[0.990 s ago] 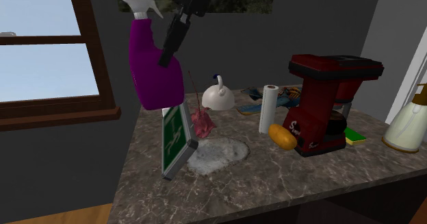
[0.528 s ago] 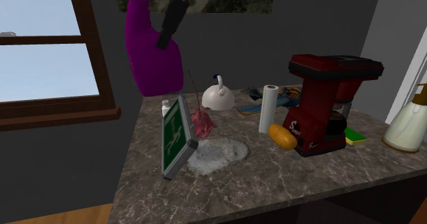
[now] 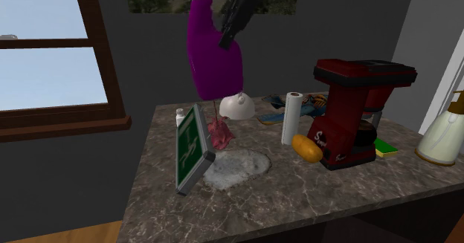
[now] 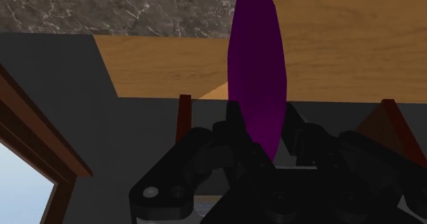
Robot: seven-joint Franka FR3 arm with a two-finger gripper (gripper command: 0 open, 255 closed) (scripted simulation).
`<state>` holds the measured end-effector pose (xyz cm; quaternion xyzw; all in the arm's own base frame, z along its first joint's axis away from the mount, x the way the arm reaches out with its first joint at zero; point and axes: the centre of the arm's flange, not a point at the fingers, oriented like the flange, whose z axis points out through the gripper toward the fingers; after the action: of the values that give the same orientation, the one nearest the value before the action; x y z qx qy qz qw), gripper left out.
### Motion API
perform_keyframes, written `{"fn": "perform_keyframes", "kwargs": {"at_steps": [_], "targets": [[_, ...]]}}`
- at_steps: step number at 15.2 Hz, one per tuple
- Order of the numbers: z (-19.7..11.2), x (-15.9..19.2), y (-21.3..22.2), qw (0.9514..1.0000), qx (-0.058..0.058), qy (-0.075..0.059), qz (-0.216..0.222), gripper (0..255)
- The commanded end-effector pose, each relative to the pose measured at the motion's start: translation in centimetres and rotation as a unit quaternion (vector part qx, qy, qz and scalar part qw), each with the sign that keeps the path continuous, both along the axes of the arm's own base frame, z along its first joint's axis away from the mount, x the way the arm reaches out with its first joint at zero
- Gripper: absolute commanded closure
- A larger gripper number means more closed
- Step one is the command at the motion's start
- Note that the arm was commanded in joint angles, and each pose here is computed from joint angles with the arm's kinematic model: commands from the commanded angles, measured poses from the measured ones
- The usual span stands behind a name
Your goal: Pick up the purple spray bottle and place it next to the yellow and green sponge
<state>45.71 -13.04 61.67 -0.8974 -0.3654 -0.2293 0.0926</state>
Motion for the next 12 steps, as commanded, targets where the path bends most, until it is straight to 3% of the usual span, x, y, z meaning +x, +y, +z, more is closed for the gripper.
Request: {"fn": "perform_keyframes", "kwargs": {"at_steps": [1, 12], "targets": [[0.0, -2.0, -1.8, 1.0000, 0.000, 0.000, 0.000, 255], [0.0, -12.7, -11.5, 1.0000, 0.000, 0.000, 0.000, 255]]}}
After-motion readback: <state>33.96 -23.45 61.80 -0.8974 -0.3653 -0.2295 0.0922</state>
